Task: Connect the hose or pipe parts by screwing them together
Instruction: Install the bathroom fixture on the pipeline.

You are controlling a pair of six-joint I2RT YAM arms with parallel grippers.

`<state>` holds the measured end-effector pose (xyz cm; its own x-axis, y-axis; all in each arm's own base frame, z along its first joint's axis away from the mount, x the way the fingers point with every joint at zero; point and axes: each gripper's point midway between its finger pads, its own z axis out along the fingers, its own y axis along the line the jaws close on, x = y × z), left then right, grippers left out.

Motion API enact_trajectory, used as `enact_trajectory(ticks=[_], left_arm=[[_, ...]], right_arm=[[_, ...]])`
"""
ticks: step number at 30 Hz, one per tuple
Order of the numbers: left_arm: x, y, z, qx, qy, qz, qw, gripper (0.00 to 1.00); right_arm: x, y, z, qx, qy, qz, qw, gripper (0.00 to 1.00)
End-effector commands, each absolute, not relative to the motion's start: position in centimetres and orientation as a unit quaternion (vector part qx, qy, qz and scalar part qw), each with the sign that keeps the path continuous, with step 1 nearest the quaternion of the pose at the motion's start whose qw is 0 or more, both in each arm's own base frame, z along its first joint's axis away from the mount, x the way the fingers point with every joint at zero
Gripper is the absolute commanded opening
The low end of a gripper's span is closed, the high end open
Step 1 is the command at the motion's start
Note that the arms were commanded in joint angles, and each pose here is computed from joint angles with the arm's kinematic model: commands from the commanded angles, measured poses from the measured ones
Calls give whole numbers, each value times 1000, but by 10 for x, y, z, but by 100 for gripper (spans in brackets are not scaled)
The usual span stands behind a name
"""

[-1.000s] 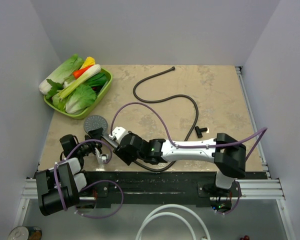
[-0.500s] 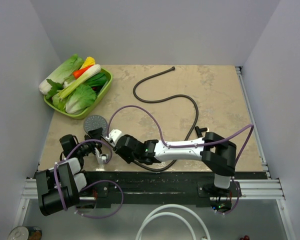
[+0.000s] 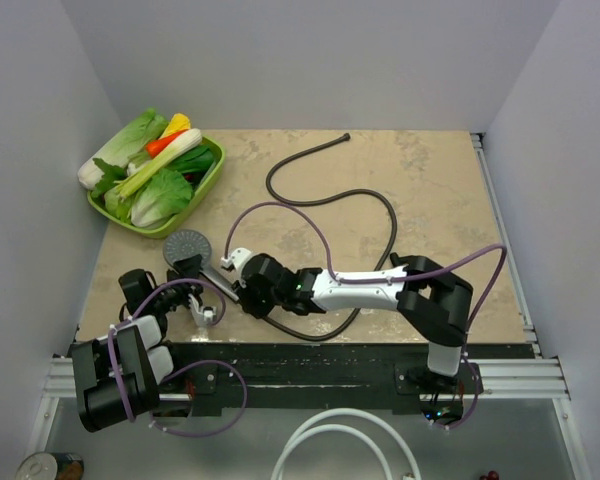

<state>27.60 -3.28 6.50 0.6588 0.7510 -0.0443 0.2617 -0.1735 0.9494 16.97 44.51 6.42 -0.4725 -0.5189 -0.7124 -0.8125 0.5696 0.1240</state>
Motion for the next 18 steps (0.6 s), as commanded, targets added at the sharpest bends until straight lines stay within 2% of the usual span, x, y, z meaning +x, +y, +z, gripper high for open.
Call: enact_trajectory(ticks=[1, 8, 13, 14, 18], left_arm=[[192, -92, 27, 803, 108, 287, 511, 0], [193, -91, 28, 803, 106, 291, 508, 0], [193, -92, 28, 803, 105, 290, 510, 0], [193, -91, 28, 803, 104, 292, 509, 0], [193, -92, 28, 803, 105, 291, 509, 0]], right_arm=[[176, 471, 105, -358, 797, 390, 291, 0], [190, 482, 115, -309, 776, 509, 209, 0], [179, 481, 105, -259, 752, 597, 104, 0], [186, 483, 115, -255, 731, 622, 119, 0], [189, 476, 115, -202, 710, 669, 83, 0]])
